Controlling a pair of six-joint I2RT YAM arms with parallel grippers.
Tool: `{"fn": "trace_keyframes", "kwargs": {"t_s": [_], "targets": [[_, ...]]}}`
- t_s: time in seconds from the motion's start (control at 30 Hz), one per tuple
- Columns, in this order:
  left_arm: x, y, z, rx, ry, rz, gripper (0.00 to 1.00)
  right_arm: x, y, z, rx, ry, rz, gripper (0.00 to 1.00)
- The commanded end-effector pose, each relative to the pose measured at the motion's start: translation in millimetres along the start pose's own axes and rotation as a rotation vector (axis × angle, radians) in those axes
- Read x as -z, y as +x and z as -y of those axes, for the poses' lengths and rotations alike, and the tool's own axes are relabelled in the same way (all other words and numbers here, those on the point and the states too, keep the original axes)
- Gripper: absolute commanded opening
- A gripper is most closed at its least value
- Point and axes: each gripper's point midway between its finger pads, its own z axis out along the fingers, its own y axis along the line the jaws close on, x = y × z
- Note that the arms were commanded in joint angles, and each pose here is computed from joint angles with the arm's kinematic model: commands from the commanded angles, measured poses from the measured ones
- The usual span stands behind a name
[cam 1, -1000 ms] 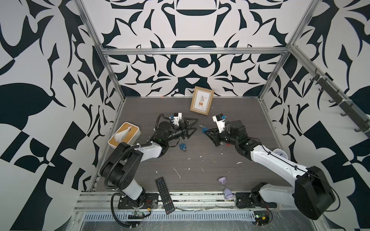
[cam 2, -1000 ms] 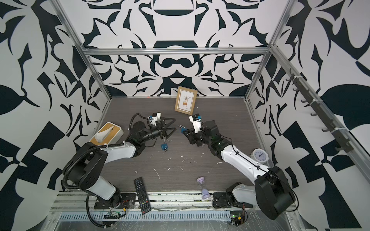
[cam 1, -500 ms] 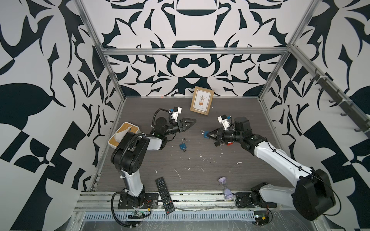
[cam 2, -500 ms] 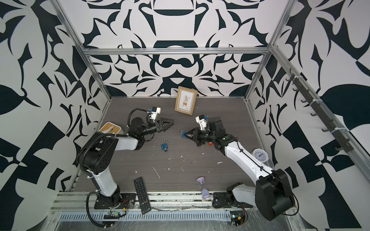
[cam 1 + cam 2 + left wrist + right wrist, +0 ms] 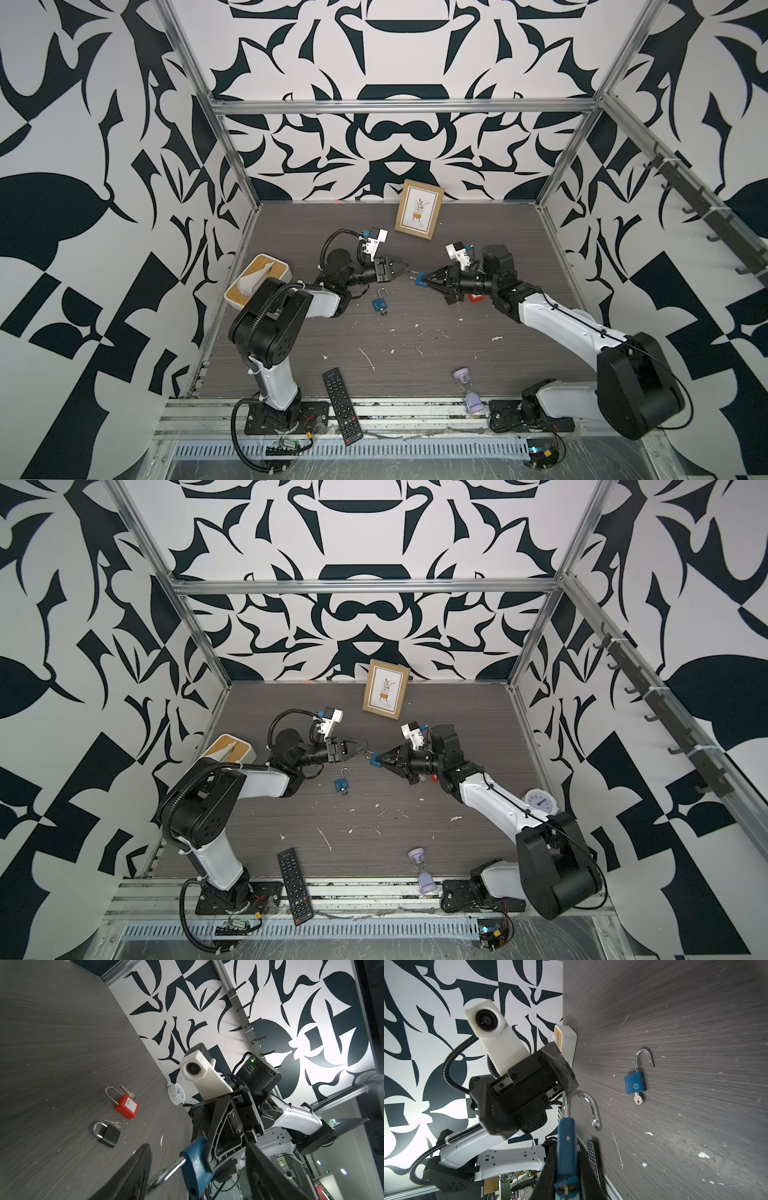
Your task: Lock with the key
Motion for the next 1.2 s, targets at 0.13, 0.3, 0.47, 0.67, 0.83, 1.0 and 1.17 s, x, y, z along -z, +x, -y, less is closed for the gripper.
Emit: {"fn": "trace_keyframes", "kwargs": {"t_s": [0.13,0.3,0.47,0.67,0.83,1.0,1.17], "targets": [[-4,3,9,-0.021,0.026,-0.017,0.64,12,-8,-38,0.109,-0.106,0.025,0.0],[-9,5,10,-0.007,0.026,-0.031,0.56,17,-15,-39,0.122,-0.112,0.047,0.0],[-10,5,6,0.016,0.01,-0.032,0.49,17,-16,-38,0.158,-0.113,0.044,0.0],[-10,3,6,0.024,0.004,-0.028,0.38,18,-14,-36,0.21,-0.113,0.044,0.0],[-11,0,5,0.04,0.0,-0.023,0.25,18,-11,-36,0.23,-0.118,0.035,0.0],[-13,-4,9,0.062,0.027,-0.01,0.19,19,-9,-36,0.257,-0.12,0.027,0.0],[-13,-7,15,0.072,0.049,-0.004,0.07,19,-7,-32,0.27,-0.108,0.024,0.0]]}}
